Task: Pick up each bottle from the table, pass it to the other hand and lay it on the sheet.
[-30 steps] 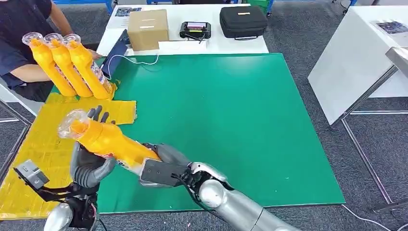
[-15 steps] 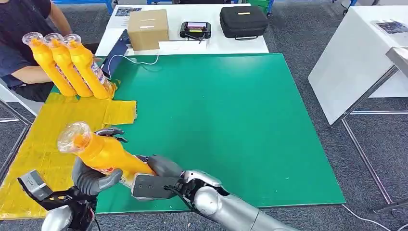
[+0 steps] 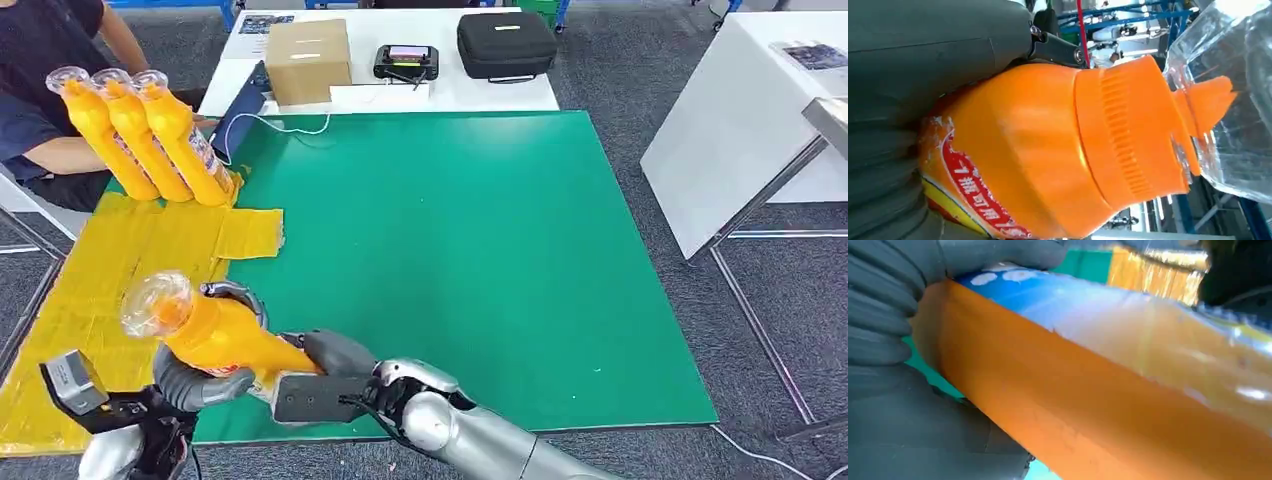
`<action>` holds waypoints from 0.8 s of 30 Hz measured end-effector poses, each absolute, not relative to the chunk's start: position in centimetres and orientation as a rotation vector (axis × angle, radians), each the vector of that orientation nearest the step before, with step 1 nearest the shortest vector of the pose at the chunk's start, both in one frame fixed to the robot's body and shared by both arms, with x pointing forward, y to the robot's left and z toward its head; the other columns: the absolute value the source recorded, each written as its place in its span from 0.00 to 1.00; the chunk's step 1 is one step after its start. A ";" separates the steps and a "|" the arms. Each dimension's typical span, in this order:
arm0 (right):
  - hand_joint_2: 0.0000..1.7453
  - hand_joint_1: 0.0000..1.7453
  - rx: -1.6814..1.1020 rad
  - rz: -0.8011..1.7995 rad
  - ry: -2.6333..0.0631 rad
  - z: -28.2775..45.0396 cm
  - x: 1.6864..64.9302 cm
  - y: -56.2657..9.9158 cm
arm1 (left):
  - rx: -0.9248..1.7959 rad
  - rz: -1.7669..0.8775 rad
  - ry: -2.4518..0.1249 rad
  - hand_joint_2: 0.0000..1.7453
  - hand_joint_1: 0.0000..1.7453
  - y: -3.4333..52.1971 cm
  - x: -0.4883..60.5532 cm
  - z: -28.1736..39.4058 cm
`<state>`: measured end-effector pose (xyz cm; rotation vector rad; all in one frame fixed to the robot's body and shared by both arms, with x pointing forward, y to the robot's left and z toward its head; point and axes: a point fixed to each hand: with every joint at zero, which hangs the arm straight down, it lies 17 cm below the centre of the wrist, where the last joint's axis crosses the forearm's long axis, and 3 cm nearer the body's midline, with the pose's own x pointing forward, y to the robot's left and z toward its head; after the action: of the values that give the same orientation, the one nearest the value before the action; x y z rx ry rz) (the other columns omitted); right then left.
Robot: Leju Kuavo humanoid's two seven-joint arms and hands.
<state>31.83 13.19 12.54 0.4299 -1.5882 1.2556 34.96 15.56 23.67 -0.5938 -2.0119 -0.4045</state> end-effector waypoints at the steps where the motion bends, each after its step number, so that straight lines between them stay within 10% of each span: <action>1: 1.00 0.91 0.397 1.245 -1.607 12.7 32.5 12.8 | -0.549 -0.423 -2.015 1.00 1.00 15.7 35.2 23.4; 6: 1.00 0.91 0.363 1.223 -1.630 12.9 33.1 12.0 | -0.508 -0.452 -2.029 1.00 1.00 15.8 35.4 23.6; 7: 1.00 0.10 0.362 1.218 -1.631 12.9 33.1 11.9 | -0.507 -0.452 -2.029 1.00 1.00 15.8 35.4 23.6; 8: 1.00 0.00 0.363 1.214 -1.632 13.0 33.2 11.9 | -0.507 -0.454 -2.029 1.00 1.00 15.8 35.4 23.6; 24: 1.00 0.00 0.053 0.882 -1.879 19.6 38.1 -1.0 | 1.058 -0.932 -1.819 1.00 1.00 27.1 45.3 23.0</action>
<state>38.14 -1.00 19.57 0.0531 -1.8788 0.8819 45.28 27.07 22.99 1.0576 -1.8190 -0.9324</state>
